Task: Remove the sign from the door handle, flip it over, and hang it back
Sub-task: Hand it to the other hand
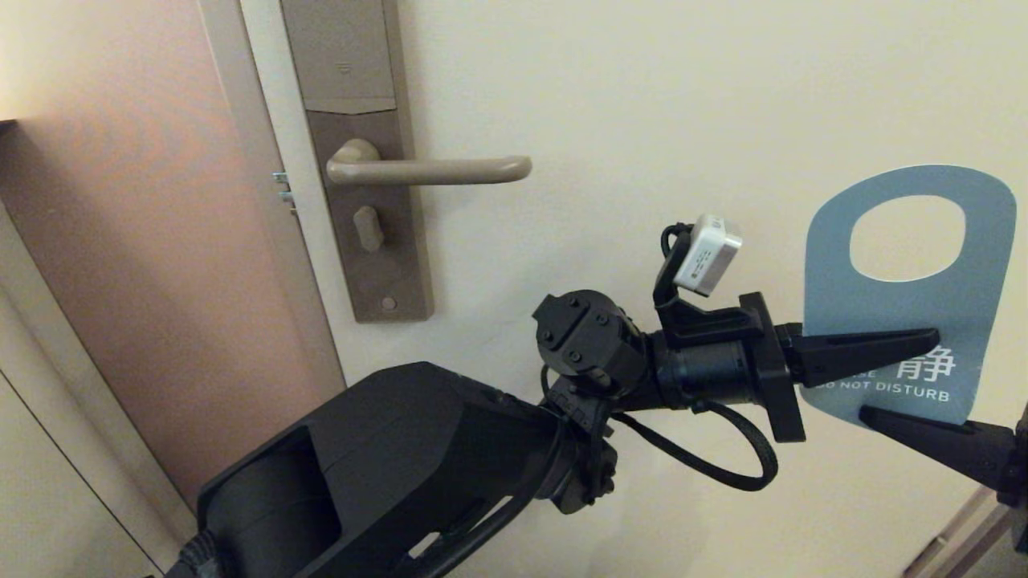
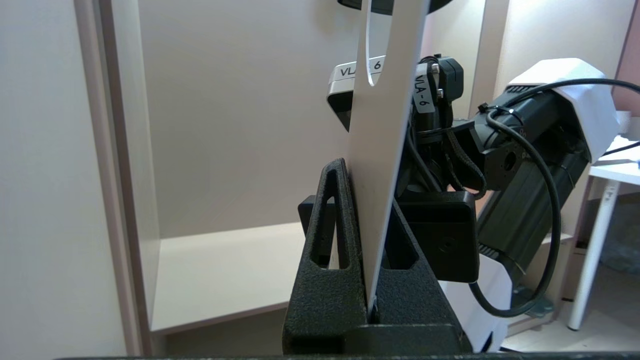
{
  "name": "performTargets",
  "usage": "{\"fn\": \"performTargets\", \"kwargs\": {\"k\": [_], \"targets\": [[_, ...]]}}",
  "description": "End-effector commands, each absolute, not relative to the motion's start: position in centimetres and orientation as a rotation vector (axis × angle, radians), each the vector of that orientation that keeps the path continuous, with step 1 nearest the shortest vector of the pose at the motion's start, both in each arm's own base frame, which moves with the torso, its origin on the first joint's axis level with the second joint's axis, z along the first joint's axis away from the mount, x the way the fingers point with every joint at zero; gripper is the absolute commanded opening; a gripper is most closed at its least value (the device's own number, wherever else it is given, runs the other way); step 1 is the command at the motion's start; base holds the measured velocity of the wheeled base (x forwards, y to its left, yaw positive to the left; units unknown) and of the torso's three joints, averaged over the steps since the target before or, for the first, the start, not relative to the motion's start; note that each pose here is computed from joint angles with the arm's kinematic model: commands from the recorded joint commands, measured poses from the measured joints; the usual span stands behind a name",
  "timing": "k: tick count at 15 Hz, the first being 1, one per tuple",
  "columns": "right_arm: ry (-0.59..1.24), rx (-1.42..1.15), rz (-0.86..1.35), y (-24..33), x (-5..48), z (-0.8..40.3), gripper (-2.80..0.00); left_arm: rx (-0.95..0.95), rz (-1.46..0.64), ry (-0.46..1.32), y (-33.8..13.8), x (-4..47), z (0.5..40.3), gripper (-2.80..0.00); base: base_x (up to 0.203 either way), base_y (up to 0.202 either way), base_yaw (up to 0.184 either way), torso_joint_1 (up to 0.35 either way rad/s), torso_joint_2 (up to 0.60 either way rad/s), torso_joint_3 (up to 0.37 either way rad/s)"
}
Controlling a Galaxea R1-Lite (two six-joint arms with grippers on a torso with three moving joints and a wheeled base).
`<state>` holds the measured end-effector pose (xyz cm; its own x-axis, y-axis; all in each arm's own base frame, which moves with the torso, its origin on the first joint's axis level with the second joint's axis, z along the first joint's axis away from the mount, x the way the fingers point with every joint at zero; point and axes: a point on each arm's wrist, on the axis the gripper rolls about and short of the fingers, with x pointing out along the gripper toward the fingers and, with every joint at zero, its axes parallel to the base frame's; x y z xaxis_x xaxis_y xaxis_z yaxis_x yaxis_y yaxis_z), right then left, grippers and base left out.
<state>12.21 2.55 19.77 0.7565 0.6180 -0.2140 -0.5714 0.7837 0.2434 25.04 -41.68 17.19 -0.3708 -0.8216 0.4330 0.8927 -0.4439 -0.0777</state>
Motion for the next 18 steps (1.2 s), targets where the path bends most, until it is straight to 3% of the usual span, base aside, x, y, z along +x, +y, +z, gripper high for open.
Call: {"fn": "performTargets", "kwargs": {"k": [1,18], "targets": [[0.293,0.169,0.656,2.59,12.47,19.70,-2.80,-0.500,-1.978,-0.219,-41.58,25.10,17.13,-2.80,0.000,0.000,0.000,0.000,0.00,0.000],[0.297,0.170,0.656,2.62,12.75,19.71,-2.80,-0.492,-1.949,-0.276,-41.30,25.04,17.90,-2.80,0.000,0.000,0.000,0.000,0.00,0.000]]}}
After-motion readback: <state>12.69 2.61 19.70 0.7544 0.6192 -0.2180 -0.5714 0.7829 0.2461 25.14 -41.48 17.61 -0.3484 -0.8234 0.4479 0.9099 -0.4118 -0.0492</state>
